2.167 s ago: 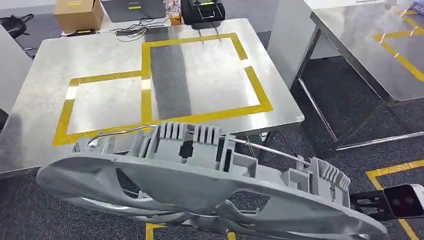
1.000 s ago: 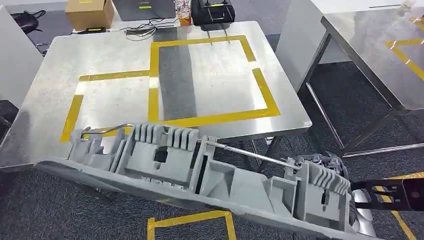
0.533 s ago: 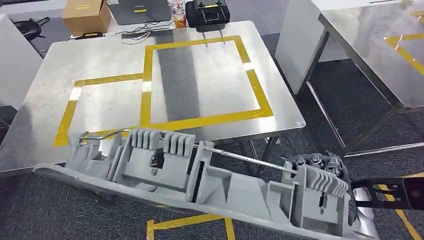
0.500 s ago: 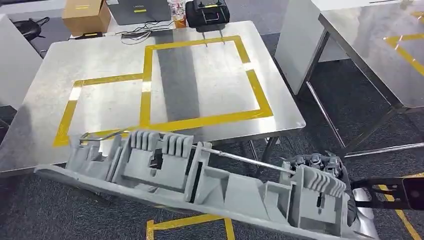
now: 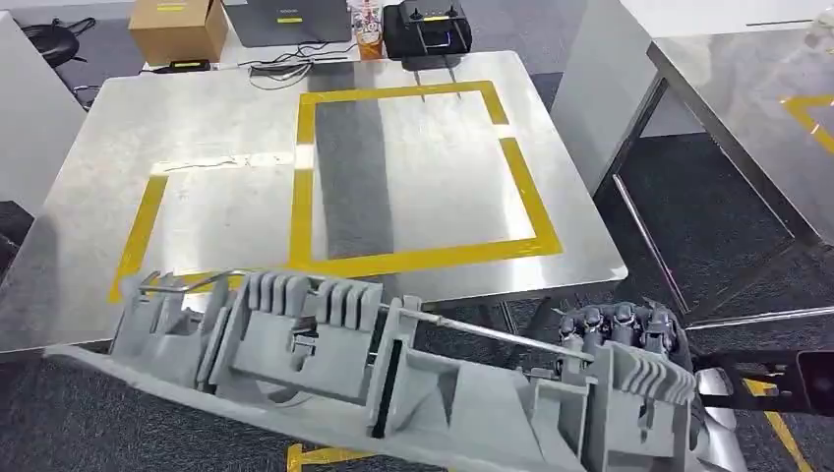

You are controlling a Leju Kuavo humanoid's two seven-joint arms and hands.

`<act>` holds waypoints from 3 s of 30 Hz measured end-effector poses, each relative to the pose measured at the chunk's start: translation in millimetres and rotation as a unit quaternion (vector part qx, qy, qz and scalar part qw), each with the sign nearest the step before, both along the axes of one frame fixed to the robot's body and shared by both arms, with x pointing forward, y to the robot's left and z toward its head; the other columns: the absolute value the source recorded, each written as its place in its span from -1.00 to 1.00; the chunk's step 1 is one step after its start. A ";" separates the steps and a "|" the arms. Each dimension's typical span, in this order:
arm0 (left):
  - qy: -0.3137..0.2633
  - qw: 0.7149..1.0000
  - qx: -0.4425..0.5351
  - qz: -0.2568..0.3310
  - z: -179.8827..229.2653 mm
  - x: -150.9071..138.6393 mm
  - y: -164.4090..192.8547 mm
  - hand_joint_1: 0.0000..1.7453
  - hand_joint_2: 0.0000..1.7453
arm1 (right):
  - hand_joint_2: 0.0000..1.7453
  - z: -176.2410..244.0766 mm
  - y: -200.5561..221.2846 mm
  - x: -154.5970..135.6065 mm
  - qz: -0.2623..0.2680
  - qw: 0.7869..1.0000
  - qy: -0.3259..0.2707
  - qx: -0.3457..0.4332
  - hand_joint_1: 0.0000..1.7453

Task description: Take the parts from the cabinet and place them on the table.

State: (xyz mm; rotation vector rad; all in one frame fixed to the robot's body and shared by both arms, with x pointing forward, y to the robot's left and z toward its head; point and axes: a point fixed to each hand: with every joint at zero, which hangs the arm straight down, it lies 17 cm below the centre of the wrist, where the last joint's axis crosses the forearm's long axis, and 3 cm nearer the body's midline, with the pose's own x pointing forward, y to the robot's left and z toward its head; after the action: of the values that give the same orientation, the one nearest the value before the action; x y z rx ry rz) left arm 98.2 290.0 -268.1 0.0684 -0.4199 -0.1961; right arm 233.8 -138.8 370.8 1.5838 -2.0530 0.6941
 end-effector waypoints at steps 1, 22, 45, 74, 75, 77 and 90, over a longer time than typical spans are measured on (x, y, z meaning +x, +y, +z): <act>0.000 1.000 -0.001 0.001 0.0 -0.2 -0.5 -1.00 1.00 | 1.00 -0.3 0.1 0.0 0.000 1.000 0.000 -0.001 0.90; -0.002 1.000 -0.008 0.008 0.3 0.3 -2.8 -1.00 1.00 | 1.00 1.1 0.2 11.7 -0.034 0.999 -0.006 -0.014 0.90; 0.004 0.999 -0.022 0.045 -1.3 -12.9 -11.8 -1.00 1.00 | 1.00 38.0 -42.2 76.0 -0.212 0.972 -0.078 -0.067 0.90; 0.000 0.998 -0.046 0.047 1.4 -3.8 -27.2 -1.00 1.00 | 1.00 27.8 -201.5 371.7 -0.671 0.540 -0.141 -0.488 0.90; 0.002 0.998 -0.046 0.046 1.1 -4.8 -27.6 -1.00 1.00 | 1.00 26.9 -204.2 382.5 -0.675 0.516 -0.151 -0.505 0.90; 0.006 0.998 -0.051 0.047 0.9 -6.1 -29.6 -1.00 1.00 | 1.00 23.4 -209.0 398.9 -0.678 0.475 -0.167 -0.535 0.90; 0.018 0.997 -0.059 0.048 0.8 -1.6 -30.6 -1.00 1.00 | 1.00 -44.5 -197.5 436.9 -0.652 0.298 -0.264 -0.645 0.90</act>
State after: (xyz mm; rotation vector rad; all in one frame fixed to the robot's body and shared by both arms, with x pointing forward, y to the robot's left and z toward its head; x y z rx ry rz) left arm 96.6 259.4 -267.3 -0.0317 -0.3897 -0.0782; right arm 670.7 -336.3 326.2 -1.3307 -1.2469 1.4108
